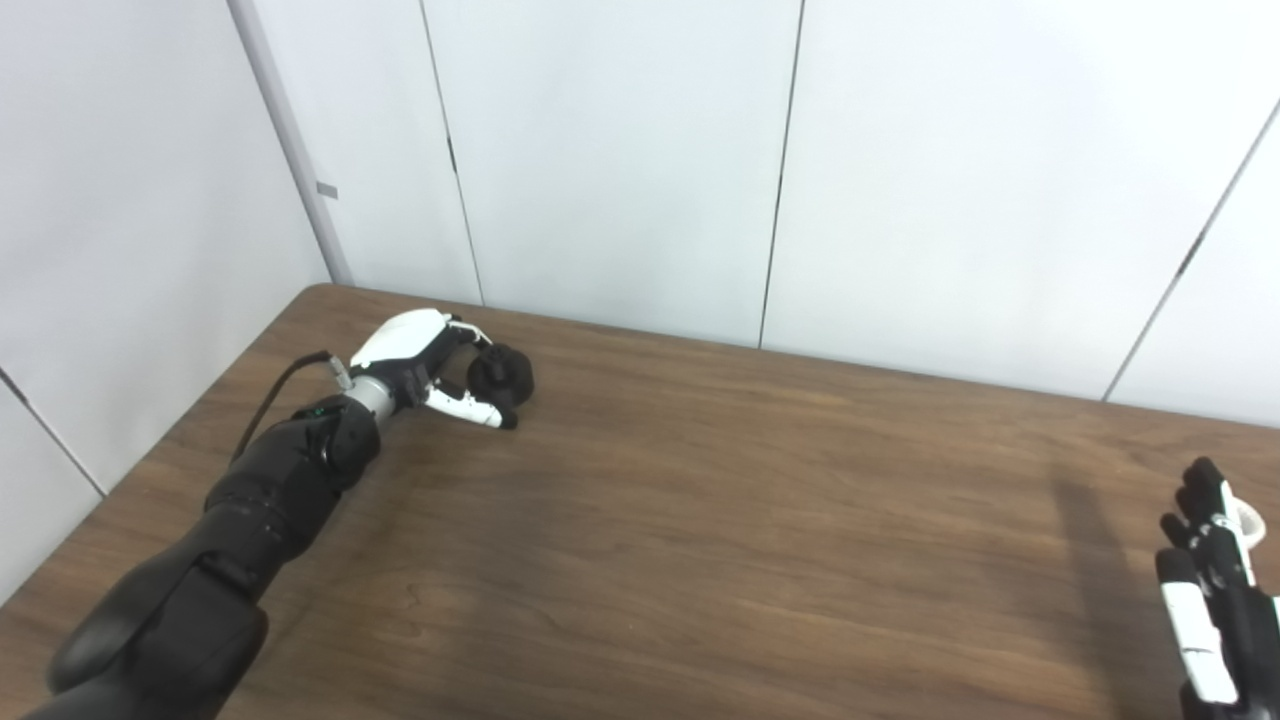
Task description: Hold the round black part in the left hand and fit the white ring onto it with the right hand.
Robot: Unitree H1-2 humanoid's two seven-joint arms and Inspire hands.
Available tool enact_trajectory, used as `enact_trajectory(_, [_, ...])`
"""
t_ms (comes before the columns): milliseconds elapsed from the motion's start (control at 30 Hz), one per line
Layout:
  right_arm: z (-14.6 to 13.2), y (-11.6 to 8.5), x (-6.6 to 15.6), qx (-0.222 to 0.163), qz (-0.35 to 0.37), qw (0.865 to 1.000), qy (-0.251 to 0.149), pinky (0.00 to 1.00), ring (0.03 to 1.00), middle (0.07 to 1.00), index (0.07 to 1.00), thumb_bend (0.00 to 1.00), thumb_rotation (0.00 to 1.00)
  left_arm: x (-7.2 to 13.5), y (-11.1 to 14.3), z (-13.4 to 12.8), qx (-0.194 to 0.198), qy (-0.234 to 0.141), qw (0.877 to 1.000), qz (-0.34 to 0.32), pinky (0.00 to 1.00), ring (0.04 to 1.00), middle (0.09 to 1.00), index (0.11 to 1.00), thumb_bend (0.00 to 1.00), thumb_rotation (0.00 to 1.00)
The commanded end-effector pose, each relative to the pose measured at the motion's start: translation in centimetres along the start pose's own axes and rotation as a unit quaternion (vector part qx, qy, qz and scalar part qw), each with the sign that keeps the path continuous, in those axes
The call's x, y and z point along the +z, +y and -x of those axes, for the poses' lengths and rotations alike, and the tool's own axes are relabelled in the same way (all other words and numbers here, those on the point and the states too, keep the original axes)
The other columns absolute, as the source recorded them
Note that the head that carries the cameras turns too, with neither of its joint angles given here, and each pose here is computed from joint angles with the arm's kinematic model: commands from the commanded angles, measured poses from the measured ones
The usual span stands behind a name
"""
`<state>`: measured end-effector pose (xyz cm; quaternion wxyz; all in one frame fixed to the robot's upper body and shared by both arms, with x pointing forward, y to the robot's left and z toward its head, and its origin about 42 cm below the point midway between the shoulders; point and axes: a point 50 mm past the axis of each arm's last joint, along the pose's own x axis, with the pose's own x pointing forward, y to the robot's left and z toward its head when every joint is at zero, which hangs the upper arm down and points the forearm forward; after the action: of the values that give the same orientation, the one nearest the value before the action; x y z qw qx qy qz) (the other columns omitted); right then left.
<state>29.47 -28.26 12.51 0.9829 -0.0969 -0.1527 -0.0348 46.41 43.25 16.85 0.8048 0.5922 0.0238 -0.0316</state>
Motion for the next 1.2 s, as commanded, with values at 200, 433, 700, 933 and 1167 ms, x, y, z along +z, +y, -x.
enact_trajectory(200, [2.7,1.0,-1.8,-0.003,-0.011,0.999,0.044,1.0,1.0,1.0,0.991,0.47,0.86,0.0,1.3,-0.5,0.057,-0.022,0.998,-0.021,1.0,0.914,0.742,0.484,0.53,0.06])
enact_trajectory(433, [2.6,0.8,-1.7,-0.005,0.002,0.999,0.04,1.0,1.0,0.999,0.982,0.48,0.87,-0.3,1.2,-0.3,0.055,-0.027,0.998,-0.025,1.0,0.917,0.726,0.483,0.52,0.06])
enact_trajectory(700, [2.3,0.8,-1.4,-0.015,0.009,0.999,0.028,1.0,1.0,0.99,0.968,0.46,0.85,-0.1,1.6,0.0,0.063,-0.049,0.996,-0.035,1.0,0.91,0.72,0.483,0.52,0.06])
enact_trajectory(933, [1.9,1.0,0.0,-0.017,0.011,1.0,0.01,1.0,1.0,0.98,0.964,0.49,0.86,2.1,0.3,1.0,0.049,-0.126,0.989,-0.058,1.0,0.924,0.722,0.482,0.52,0.06])
enact_trajectory(1167, [0.9,1.2,2.7,-0.014,0.001,1.0,-0.026,0.97,1.0,0.992,0.973,0.59,0.87,6.1,-1.4,2.4,0.008,-0.214,0.974,-0.077,1.0,0.948,0.733,0.482,0.52,0.06])
